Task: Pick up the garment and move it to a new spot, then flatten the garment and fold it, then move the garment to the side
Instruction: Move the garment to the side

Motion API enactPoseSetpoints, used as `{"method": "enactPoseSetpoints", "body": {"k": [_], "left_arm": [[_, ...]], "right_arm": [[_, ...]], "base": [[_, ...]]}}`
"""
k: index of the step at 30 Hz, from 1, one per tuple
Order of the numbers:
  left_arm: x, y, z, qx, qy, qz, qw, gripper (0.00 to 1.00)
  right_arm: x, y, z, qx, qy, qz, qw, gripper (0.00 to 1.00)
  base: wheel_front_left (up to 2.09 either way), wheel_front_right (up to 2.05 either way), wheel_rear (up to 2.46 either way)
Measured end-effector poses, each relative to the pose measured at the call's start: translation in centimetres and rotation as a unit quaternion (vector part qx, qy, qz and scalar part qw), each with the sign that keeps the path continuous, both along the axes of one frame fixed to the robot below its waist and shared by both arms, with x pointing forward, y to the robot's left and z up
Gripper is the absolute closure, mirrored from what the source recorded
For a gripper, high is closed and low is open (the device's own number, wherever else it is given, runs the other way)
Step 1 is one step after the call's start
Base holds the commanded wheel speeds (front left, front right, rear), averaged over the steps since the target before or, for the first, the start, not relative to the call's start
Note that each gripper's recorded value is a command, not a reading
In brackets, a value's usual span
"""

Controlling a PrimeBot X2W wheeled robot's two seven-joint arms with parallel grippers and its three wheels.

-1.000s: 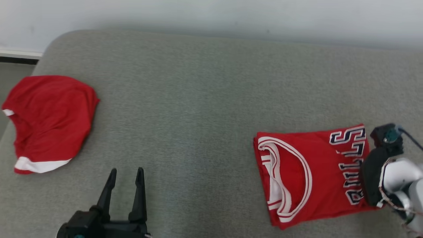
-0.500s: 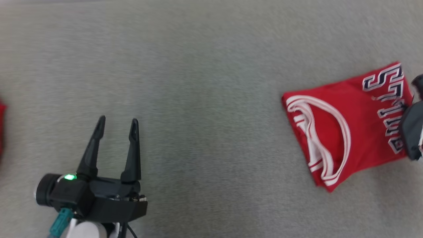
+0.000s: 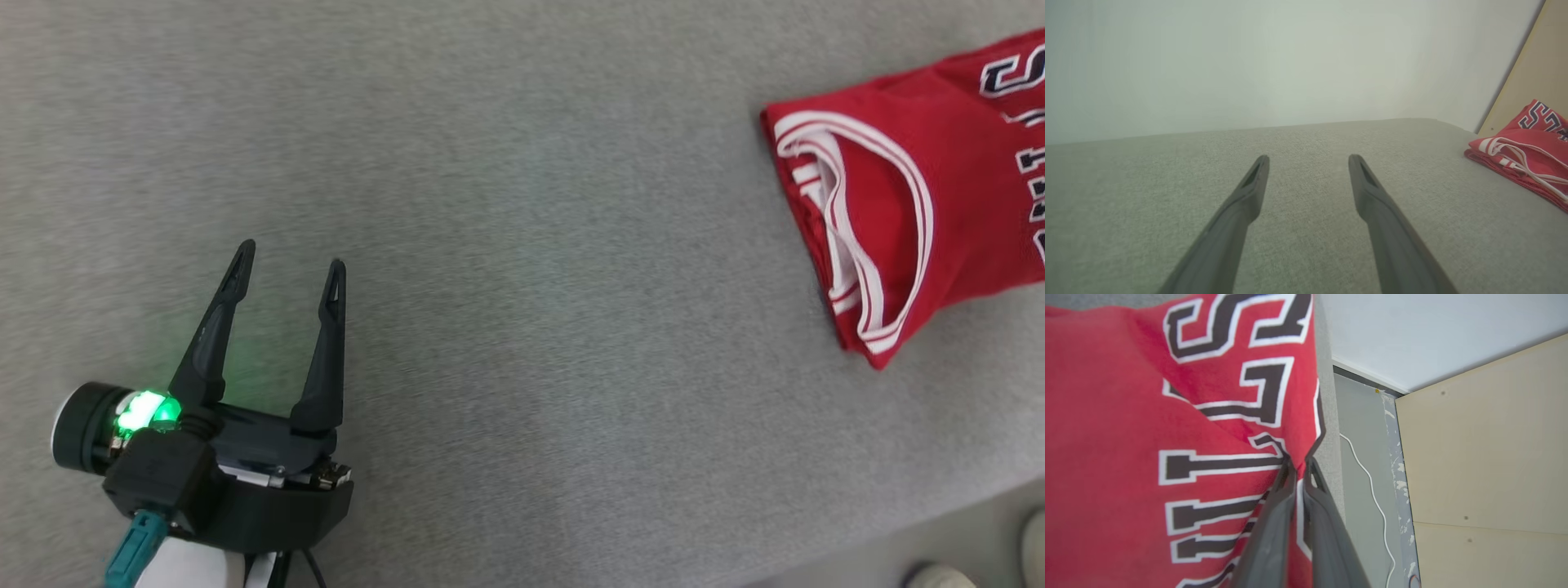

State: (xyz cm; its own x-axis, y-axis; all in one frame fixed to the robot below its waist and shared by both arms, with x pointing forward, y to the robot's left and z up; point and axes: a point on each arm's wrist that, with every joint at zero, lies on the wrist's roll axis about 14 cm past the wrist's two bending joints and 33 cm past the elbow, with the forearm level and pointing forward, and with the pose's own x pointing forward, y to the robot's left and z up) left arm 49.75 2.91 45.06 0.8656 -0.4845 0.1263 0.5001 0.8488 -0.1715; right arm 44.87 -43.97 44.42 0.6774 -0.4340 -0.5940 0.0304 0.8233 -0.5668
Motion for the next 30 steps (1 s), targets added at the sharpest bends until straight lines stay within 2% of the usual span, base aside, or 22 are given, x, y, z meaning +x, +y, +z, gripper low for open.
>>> {"method": "enactPoseSetpoints", "body": {"k": [8,15,16,17,18,24,30], "left_arm": [[0.3,-3.3,-1.6,-0.024,0.011,-0.047,0.999,0.0],[0.4,-3.8,-2.3,-0.031,0.021,-0.056,0.998,0.0],[0.3,-3.7,-2.2,-0.03,0.021,-0.054,0.998,0.0],[0.3,-3.6,-2.1,-0.029,0.021,-0.053,0.998,0.0],[0.3,-3.4,-2.0,-0.028,0.021,-0.051,0.998,0.0],[0.0,-2.5,-1.5,-0.023,0.026,-0.031,0.999,0.0],[-1.0,-0.5,-0.5,-0.02,0.037,0.011,0.999,0.0]], "right_arm": [[-1.5,-3.0,0.9,-0.034,-0.019,-0.021,0.999,1.0],[-1.5,-4.0,1.4,-0.055,-0.041,-0.017,0.998,1.0],[-1.4,-3.9,1.4,-0.057,-0.044,-0.013,0.997,0.93],[-1.3,-3.9,1.5,-0.058,-0.046,-0.012,0.997,0.4],[-1.2,-3.8,1.6,-0.059,-0.051,-0.01,0.997,0.0],[0.1,-2.5,3.1,-0.066,-0.097,0.018,0.993,0.0],[-0.3,0.9,3.2,-0.027,-0.146,0.045,0.988,0.0]], "base": [[0.0,0.0,0.0],[0.0,0.0,0.0],[0.0,0.0,0.0],[0.0,0.0,0.0],[0.0,0.0,0.0],[0.0,0.0,0.0],[0.0,0.0,0.0]]}}
